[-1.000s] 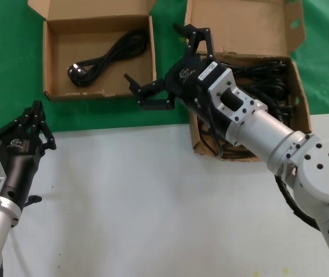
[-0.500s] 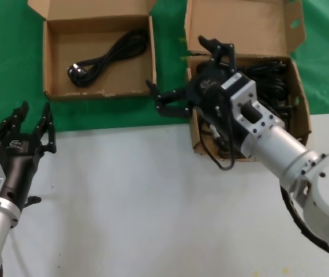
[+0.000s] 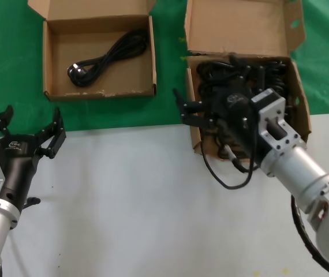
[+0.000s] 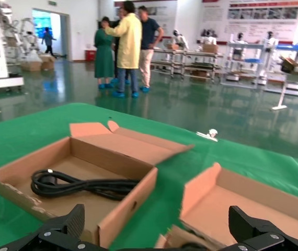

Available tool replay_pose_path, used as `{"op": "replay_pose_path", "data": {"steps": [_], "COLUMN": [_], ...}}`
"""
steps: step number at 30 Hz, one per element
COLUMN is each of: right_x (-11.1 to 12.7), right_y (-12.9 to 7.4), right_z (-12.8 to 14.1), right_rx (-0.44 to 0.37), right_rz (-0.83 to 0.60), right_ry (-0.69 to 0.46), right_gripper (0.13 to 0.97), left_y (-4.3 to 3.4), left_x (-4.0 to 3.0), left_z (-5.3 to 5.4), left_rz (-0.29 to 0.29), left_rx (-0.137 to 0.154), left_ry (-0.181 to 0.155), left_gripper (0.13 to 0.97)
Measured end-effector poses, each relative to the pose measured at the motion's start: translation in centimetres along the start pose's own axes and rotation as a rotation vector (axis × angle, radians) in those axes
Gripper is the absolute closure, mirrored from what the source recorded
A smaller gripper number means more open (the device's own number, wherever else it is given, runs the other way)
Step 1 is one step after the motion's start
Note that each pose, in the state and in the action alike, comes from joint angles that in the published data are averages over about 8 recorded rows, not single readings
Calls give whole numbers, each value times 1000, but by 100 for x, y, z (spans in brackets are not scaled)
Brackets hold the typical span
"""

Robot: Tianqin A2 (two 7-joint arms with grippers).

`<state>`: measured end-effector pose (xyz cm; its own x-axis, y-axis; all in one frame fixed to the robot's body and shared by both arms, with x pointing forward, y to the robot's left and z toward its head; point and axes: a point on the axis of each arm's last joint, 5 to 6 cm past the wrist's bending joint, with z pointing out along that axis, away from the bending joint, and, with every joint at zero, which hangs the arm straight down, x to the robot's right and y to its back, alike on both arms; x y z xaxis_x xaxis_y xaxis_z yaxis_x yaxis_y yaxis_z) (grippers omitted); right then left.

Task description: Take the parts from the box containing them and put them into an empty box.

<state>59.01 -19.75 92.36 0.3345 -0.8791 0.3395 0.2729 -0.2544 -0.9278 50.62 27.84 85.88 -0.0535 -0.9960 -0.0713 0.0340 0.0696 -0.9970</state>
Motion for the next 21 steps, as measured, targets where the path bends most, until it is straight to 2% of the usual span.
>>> {"op": "replay_pose_path", "data": {"steps": [13,21], "right_x": [61,97], "right_y": [203,315], "right_z": [-296,-486], "right_rx": [-56,-91], "right_rz": [78,121], "right_ry": [91,147], "right_gripper": [130,130], "left_y": [10,16], "left_x": [-4,-7], "left_z": [-11,-18], "left_rz": [0,0], "left_rx": [-3,-5], "left_ry": [-5,-8], "left_gripper": [335,221]}}
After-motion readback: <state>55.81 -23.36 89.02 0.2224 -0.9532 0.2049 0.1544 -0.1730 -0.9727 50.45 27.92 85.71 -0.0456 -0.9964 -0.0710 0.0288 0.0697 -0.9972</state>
